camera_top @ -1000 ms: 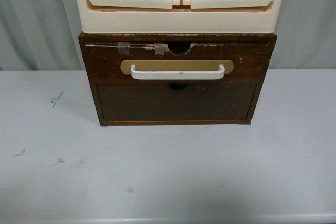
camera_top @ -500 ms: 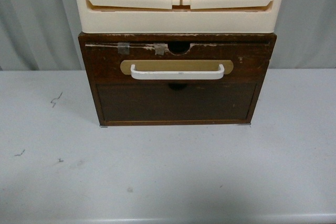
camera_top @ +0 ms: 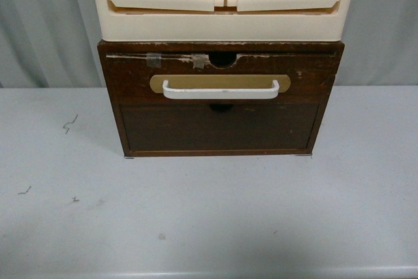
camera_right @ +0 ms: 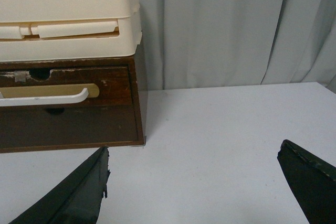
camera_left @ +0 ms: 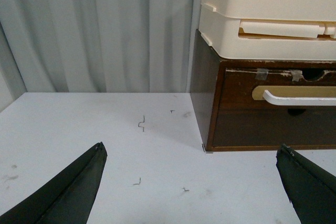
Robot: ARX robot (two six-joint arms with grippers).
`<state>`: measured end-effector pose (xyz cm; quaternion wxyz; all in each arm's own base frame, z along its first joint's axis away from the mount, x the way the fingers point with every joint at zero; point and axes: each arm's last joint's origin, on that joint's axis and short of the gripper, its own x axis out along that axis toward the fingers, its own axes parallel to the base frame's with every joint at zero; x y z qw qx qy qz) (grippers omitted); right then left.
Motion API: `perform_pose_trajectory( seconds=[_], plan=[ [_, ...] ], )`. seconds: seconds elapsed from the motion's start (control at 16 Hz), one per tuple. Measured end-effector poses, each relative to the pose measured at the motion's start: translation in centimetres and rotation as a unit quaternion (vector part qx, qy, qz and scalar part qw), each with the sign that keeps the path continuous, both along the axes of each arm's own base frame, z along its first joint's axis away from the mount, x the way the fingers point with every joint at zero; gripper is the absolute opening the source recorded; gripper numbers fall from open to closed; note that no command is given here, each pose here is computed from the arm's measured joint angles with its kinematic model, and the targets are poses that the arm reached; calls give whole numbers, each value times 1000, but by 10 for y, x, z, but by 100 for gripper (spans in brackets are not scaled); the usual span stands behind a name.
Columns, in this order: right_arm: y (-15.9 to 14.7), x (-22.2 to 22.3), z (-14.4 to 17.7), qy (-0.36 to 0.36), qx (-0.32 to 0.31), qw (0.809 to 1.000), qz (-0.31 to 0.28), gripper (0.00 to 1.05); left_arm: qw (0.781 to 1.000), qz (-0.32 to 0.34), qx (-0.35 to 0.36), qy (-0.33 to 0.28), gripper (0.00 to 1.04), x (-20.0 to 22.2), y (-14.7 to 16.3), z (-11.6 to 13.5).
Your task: Open drawer
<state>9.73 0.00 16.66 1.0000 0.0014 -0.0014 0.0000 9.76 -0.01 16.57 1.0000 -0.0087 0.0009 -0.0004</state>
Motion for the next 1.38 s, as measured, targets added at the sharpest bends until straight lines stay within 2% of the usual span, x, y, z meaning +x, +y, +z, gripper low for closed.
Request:
perform_pose_trajectory(
  seconds=[0.06,0.12,0.19,0.25,0.31,0.44,0.56,0.69,0.75,0.81,0.88,0.94,1.38],
  plan=[
    [0,0,-2,21,-2,1000,-5,98,1000,0,0,0,98,0,0,0],
    [-2,1,-2,137,-4,990,-25,98,995,20,-10,94,98,-1,0,-1],
    [-7,9,2,229,26,973,-31,98,981,23,-30,192,98,5,-2,5],
    [-11,20,6,249,82,965,-15,98,969,18,-75,234,98,19,-2,16],
    [-11,31,10,247,131,960,13,98,965,-1,-120,232,98,35,-6,27],
    [-3,60,8,251,243,931,104,98,949,-62,-196,239,98,67,-25,32],
    [8,92,-3,254,322,904,122,98,925,-99,-255,262,98,102,-48,22],
    [18,131,-8,232,381,885,131,98,907,-129,-300,267,98,137,-68,18],
    [29,166,-23,225,433,861,145,98,888,-150,-339,271,98,168,-85,9],
    [44,201,-55,242,487,827,138,98,862,-156,-386,288,98,199,-96,-11],
    [61,230,-68,237,522,805,152,98,846,-160,-429,273,98,226,-101,-16],
    [76,250,-70,234,536,795,164,98,834,-157,-450,276,98,245,-106,-24],
    [98,285,-80,228,542,793,157,98,816,-169,-476,280,98,272,-112,-33]
  ],
)
